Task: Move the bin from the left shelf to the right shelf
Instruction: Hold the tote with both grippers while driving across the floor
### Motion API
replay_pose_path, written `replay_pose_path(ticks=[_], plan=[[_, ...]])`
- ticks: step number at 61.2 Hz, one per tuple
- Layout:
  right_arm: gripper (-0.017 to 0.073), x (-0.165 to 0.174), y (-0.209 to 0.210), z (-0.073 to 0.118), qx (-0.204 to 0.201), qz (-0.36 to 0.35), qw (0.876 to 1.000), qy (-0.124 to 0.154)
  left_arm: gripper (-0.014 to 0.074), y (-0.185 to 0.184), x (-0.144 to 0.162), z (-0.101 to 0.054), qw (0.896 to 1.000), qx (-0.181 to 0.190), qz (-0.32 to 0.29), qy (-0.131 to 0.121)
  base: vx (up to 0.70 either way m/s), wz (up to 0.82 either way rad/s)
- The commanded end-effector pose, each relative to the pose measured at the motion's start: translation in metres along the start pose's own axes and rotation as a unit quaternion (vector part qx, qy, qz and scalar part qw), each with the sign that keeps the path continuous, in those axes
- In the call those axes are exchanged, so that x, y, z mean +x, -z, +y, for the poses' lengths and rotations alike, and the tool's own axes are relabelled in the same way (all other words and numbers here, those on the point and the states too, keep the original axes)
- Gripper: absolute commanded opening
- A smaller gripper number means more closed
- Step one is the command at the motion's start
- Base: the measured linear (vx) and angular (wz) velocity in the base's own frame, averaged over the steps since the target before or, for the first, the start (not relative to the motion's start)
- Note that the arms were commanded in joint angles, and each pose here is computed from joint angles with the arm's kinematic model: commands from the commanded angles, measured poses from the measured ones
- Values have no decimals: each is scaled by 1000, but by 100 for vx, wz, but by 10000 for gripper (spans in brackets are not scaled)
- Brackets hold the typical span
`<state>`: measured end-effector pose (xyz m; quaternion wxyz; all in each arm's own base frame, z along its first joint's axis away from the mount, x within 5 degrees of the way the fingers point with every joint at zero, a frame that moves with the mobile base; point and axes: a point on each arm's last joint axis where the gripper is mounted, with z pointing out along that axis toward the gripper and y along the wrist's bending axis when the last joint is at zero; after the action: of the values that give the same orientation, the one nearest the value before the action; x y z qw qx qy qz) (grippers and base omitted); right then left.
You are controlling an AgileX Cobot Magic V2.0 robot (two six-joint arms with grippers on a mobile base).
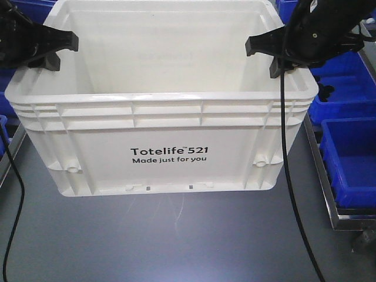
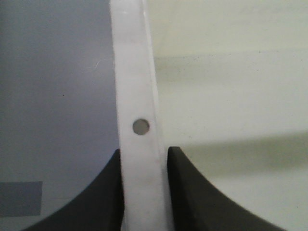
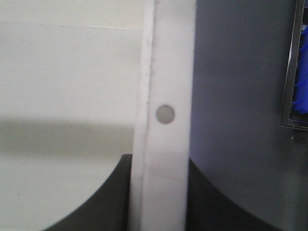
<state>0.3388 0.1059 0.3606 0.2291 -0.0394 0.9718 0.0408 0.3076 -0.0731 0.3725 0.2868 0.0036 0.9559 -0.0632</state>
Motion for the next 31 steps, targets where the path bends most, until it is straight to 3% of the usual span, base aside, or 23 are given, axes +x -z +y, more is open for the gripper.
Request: replay_pose_path(ticks=[1,31], plan=[[10,-12,37,-11,19,-100,995,8,99,31,-11,0,996,3,-84,-22,10,-11],[10,-12,37,-11,19,-97,995,8,99,31,-11,0,996,3,-84,-22,8,-13]])
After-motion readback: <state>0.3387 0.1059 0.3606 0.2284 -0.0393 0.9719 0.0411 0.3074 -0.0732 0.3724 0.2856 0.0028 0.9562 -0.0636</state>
